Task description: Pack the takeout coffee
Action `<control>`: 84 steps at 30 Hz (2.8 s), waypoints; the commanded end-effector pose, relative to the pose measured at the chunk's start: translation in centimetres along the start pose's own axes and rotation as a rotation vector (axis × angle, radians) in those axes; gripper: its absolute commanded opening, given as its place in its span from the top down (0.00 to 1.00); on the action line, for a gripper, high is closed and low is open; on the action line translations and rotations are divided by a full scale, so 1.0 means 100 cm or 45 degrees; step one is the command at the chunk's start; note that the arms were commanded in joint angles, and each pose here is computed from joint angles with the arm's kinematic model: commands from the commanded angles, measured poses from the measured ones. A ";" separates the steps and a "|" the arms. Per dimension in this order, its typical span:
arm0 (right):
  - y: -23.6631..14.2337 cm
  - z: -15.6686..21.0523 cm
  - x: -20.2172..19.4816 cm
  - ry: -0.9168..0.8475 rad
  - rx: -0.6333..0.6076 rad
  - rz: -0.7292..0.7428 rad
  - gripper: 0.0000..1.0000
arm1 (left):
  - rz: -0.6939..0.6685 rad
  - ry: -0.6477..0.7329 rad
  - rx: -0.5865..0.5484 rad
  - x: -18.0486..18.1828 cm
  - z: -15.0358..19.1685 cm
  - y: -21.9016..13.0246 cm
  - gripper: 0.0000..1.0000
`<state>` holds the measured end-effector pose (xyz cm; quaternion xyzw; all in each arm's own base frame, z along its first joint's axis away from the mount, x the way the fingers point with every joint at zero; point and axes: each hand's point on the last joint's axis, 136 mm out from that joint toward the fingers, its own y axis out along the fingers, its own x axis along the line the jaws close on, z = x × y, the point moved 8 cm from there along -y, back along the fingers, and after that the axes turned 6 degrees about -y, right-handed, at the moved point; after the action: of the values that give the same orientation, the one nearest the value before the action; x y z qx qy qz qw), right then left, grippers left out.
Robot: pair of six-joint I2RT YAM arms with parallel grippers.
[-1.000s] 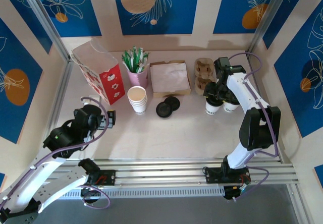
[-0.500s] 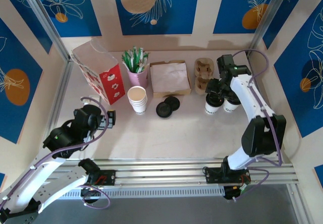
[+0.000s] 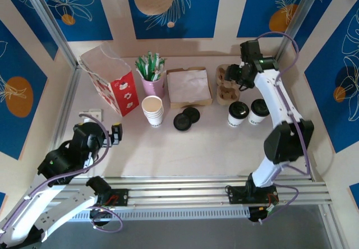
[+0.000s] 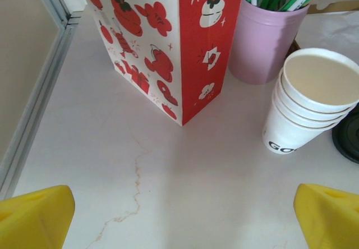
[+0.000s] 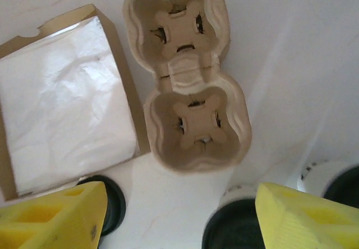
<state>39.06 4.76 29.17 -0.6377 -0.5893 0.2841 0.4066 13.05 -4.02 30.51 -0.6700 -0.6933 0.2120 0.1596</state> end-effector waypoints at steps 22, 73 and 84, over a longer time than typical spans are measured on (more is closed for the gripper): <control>0.110 -0.009 -0.017 -0.122 0.258 0.170 0.41 | -0.021 0.067 0.028 0.001 0.008 0.006 0.00; 0.127 -0.008 -0.019 -0.142 0.305 0.150 0.86 | -0.010 0.115 0.083 -0.007 0.011 0.014 0.00; 0.116 -0.014 -0.011 -0.155 0.273 0.136 0.96 | -0.005 0.126 0.097 -0.008 0.011 0.016 0.00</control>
<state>45.97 3.39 18.75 -0.6014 -0.5368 0.4092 0.4274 13.75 -4.81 29.04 -0.6689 -0.6817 0.2093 0.2097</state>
